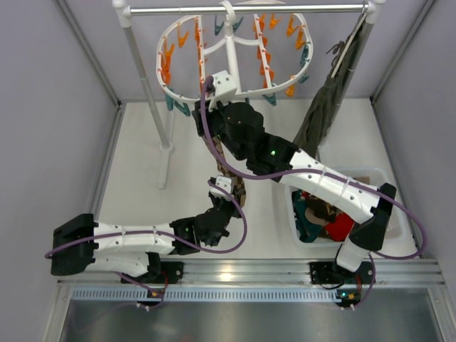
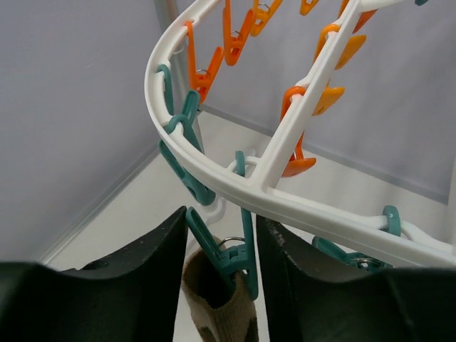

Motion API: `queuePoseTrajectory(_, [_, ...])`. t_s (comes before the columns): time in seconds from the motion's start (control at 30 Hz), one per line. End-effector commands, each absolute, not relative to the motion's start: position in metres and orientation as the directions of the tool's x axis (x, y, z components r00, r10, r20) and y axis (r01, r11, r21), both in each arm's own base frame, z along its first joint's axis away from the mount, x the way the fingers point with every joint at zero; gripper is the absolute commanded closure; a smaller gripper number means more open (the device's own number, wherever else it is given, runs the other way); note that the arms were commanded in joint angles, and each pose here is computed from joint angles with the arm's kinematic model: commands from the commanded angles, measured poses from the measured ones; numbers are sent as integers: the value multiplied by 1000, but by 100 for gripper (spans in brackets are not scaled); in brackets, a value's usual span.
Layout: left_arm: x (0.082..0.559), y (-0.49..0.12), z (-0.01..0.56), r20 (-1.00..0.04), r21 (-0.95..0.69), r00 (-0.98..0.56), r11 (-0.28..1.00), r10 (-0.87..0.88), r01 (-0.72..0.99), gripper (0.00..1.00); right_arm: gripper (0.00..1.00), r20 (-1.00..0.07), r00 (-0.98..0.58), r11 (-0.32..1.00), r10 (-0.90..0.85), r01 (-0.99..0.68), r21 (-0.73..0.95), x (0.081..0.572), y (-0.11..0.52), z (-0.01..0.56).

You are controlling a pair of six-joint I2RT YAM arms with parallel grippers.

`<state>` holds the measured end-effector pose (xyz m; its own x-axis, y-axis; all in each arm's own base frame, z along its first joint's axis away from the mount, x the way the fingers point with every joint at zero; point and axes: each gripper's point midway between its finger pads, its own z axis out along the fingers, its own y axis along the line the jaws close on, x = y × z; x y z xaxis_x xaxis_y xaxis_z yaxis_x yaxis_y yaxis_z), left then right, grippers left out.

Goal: Remove the socks clipped to the hanger

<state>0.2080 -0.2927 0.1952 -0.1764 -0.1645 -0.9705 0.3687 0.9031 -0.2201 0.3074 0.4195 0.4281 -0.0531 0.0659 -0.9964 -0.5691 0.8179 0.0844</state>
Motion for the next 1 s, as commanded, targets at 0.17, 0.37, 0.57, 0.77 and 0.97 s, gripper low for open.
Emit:
queuePoseTrajectory(0.17, [206, -299, 212, -956, -286, -170, 878, -237, 385, 100, 87, -984, 1, 812, 177, -566, 146, 308, 422, 461])
queuePoseTrajectory(0.37, [205, -294, 207, -956, -285, -175, 880, -234, 380, 100, 91, -983, -8, 805, 182, -573, 153, 306, 423, 461])
queuePoseTrajectory(0.57, [188, -303, 215, -953, -299, -196, 811, -230, 503, 100, 51, -982, -51, 760, 183, -626, 175, 294, 426, 457])
queuePoseTrajectory(0.77, [146, -330, 222, -958, -286, -233, 608, -167, 741, 100, 9, -986, -117, 695, 116, -699, 165, 264, 411, 453])
queuePoseTrajectory(0.97, [115, -340, 240, -962, -270, -225, 443, -154, 855, 100, 0, -987, -158, 564, 34, -812, 150, 208, 371, 435])
